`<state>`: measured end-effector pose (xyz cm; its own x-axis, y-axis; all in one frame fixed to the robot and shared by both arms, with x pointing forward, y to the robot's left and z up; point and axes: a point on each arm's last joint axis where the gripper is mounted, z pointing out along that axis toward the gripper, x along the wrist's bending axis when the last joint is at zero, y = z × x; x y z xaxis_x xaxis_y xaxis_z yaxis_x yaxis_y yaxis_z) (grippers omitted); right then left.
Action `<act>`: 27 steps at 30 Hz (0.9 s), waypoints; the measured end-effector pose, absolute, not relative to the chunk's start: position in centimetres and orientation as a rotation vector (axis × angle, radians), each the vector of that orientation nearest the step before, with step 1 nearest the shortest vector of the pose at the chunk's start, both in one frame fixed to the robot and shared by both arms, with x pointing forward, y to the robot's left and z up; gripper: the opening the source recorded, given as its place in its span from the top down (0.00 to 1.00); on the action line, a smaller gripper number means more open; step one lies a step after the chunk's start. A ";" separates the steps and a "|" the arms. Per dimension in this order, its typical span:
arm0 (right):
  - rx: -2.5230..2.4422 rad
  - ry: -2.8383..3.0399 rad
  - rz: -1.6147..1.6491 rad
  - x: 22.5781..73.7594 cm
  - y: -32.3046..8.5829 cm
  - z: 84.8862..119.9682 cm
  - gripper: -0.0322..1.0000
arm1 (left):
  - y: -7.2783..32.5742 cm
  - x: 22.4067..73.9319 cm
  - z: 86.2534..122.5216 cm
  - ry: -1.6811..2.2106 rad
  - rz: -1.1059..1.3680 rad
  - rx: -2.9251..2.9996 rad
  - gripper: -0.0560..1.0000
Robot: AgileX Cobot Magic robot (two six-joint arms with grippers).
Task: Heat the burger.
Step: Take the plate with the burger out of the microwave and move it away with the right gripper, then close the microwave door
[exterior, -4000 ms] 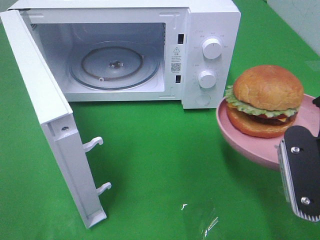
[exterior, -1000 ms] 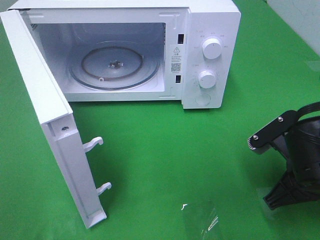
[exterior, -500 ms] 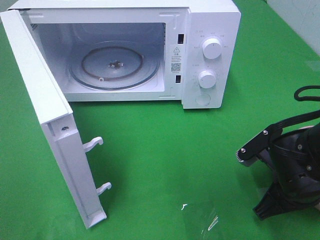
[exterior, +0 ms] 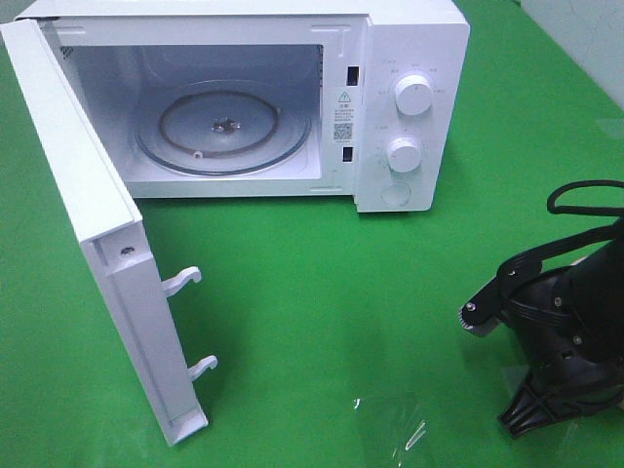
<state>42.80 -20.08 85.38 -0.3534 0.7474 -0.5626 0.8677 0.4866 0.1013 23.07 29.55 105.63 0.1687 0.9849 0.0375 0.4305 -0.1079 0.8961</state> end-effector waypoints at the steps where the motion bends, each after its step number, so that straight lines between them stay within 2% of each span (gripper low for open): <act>1: 1.328 2.187 -0.289 42.8 -20.1 85.4 0.83 | 29.6 23.1 105.6 1.370 0.894 1.664 0.04; 3: 1.360 2.165 -0.303 42.7 -20.2 85.7 0.75 | 29.6 23.1 105.6 1.370 0.894 1.664 0.04; 4: 1.360 2.165 -0.303 42.7 -20.2 85.7 0.75 | 29.6 23.1 105.6 1.370 0.894 1.664 0.04; 5: 1.371 2.157 -0.300 42.6 -20.3 85.9 0.68 | 29.6 23.1 105.6 1.370 0.894 1.664 0.04; 6: 1.371 2.157 -0.300 42.6 -20.3 85.9 0.68 | 29.6 23.1 105.6 1.370 0.894 1.664 0.04; 7: 1.392 2.137 -0.272 42.6 -20.3 86.7 0.60 | 29.6 23.1 105.6 1.370 0.894 1.664 0.04; 8: 1.392 2.137 -0.272 42.6 -20.3 86.7 0.60 | 29.6 23.1 105.6 1.370 0.894 1.664 0.04; 10: 1.431 2.098 -0.191 42.5 -20.4 88.7 0.49 | 29.6 23.1 105.6 1.370 0.894 1.664 0.04; 17: 1.483 2.086 -0.059 42.0 -20.4 91.3 0.44 | 29.6 23.1 105.6 1.370 0.894 1.664 0.04; 21: 1.510 2.137 0.159 40.5 -20.7 95.2 0.41 | 29.6 23.1 105.6 1.370 0.894 1.664 0.04; 24: 1.509 2.152 0.201 40.2 -20.7 95.8 0.39 | 29.6 23.1 105.6 1.370 0.894 1.664 0.04; 26: 1.498 2.231 0.329 38.5 -21.1 97.9 0.31 | 29.6 23.1 105.6 1.370 0.894 1.664 0.04; 27: 1.498 2.231 0.329 38.5 -21.1 97.9 0.31 | 29.6 23.1 105.6 1.370 0.894 1.664 0.04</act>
<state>38.49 -21.10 97.92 -0.3232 0.9208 -0.2184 0.8187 0.3878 0.4235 23.07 29.55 105.63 0.1687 0.9849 0.0375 0.4305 -0.1079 0.8961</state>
